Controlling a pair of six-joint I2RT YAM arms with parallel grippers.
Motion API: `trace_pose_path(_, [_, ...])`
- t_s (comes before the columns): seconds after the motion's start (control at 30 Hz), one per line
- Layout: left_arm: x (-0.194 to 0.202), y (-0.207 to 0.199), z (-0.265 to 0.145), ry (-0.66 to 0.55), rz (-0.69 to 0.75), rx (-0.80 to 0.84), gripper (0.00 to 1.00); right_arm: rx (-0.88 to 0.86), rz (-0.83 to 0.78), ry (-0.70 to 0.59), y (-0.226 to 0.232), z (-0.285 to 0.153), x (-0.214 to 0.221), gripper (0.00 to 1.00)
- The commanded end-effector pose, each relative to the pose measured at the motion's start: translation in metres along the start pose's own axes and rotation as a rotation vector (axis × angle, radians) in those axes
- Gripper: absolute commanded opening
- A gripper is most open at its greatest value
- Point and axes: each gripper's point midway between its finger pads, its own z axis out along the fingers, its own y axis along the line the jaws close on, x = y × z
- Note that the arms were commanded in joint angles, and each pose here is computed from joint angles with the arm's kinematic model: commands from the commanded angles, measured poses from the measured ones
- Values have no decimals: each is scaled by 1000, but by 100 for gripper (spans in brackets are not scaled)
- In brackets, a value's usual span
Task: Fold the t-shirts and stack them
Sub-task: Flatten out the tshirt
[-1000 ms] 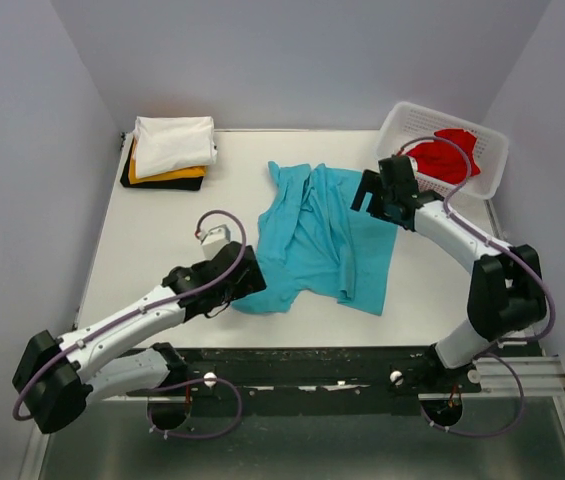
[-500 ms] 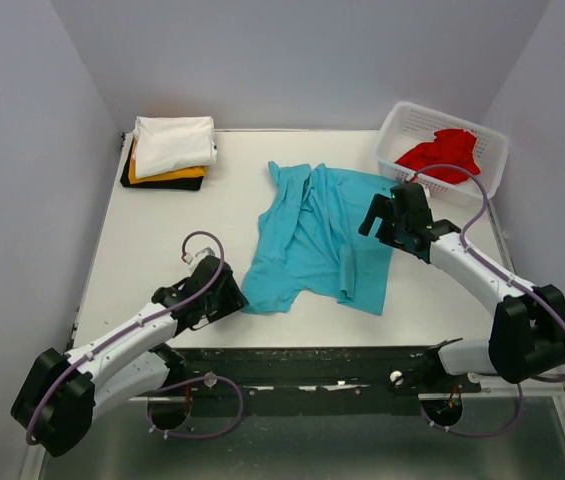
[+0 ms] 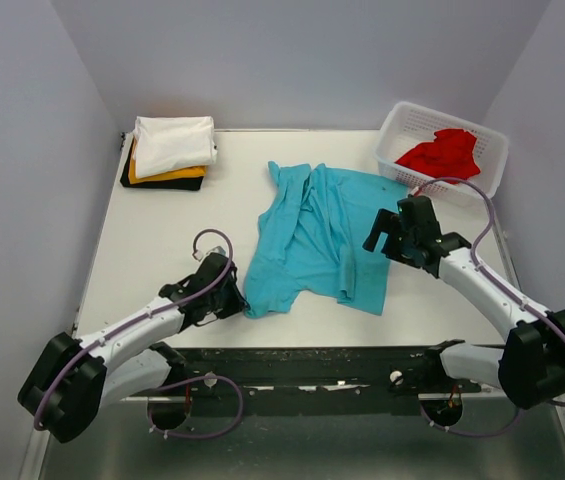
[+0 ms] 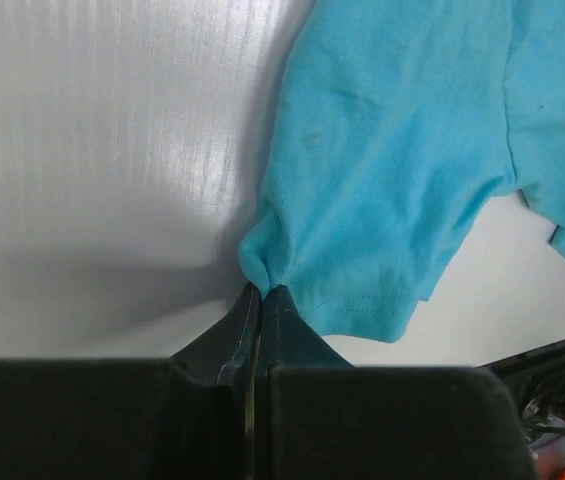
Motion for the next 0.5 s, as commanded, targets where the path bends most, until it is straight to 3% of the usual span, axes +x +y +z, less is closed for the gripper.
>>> trace_pose_path(0.0, [-4, -4, -6, -30, -3, 33, 0, 21, -39, 188, -17, -16, 57, 99])
trace_pose_path(0.27, [-7, -5, -9, -57, 1, 53, 0, 70, -101, 386, -26, -30, 128, 92])
trace_pose_path(0.47, [-6, -2, -9, -61, -4, 48, 0, 178, -116, 374, -39, -17, 135, 85])
